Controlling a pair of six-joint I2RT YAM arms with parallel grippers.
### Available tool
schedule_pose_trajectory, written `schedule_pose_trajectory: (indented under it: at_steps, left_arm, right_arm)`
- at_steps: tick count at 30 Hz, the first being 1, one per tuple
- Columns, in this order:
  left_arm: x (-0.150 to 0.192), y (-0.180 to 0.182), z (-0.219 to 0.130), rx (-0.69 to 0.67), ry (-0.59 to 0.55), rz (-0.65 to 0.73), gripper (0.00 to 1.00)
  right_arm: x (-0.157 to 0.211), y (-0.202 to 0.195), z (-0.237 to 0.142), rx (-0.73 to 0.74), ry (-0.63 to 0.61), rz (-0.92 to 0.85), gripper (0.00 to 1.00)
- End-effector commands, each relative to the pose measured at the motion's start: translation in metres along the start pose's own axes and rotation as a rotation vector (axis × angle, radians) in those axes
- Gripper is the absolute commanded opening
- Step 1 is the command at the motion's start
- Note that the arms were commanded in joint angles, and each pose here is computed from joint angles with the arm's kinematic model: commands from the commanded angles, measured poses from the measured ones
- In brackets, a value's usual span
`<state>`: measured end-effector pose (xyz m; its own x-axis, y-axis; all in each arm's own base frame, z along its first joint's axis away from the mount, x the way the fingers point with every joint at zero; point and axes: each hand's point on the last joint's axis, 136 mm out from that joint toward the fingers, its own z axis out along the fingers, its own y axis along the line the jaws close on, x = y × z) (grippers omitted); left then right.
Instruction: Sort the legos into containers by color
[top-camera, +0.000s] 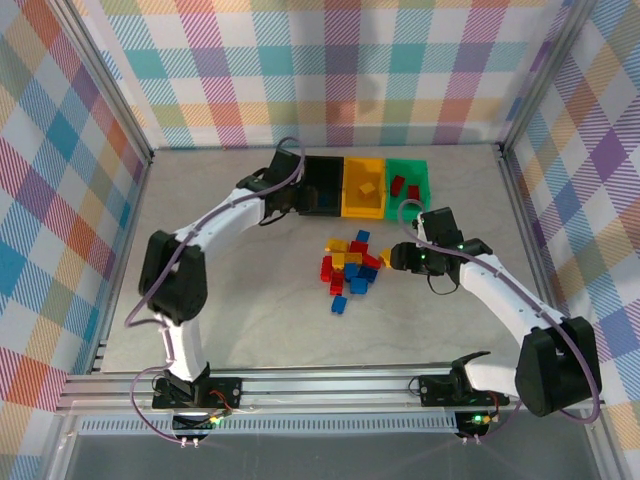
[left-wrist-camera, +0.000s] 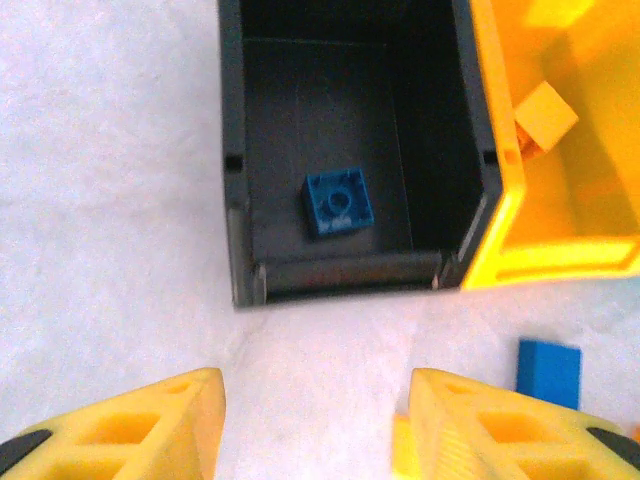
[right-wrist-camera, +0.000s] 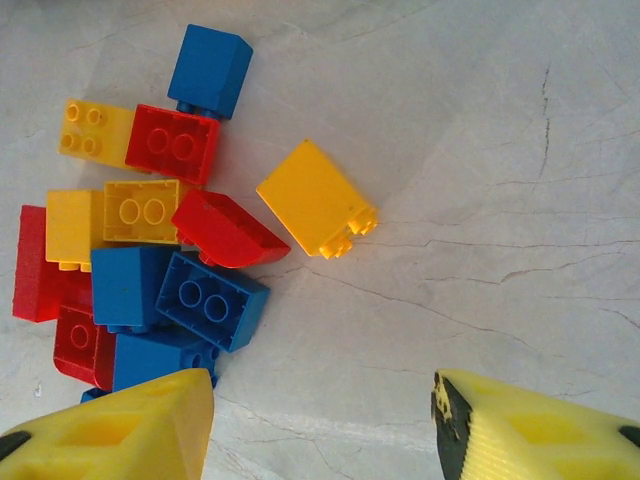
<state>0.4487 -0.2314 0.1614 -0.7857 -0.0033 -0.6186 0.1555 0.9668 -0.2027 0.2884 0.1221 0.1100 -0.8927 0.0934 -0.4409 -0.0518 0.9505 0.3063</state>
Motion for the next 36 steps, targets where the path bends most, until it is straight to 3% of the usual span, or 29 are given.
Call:
schedule_pose_trajectory:
  at_steps: [1, 7, 15, 36]
  left_arm:
    - [0.022, -0.002, -0.021, 0.014, 0.020, -0.030, 0.51]
    - [0.057, 0.013, -0.052, -0.041, 0.050, -0.005, 0.51]
    - [0.062, 0.030, -0.093, -0.077, -0.008, -0.002, 0.52]
    - [0.065, 0.036, -0.108, -0.090, -0.015, -0.001, 0.52]
  right_arm:
    - [-0.012, 0.008, 0.003, -0.011, 0.001, -0.046, 0.61]
    - [-0.015, 0.008, 0.018, 0.008, 0.065, -0.126, 0.62]
    - [-0.013, 0.001, 0.051, 0.073, 0.151, -0.169, 0.63]
    - [-0.022, -0.004, 0.095, 0.137, 0.231, -0.204, 0.62]
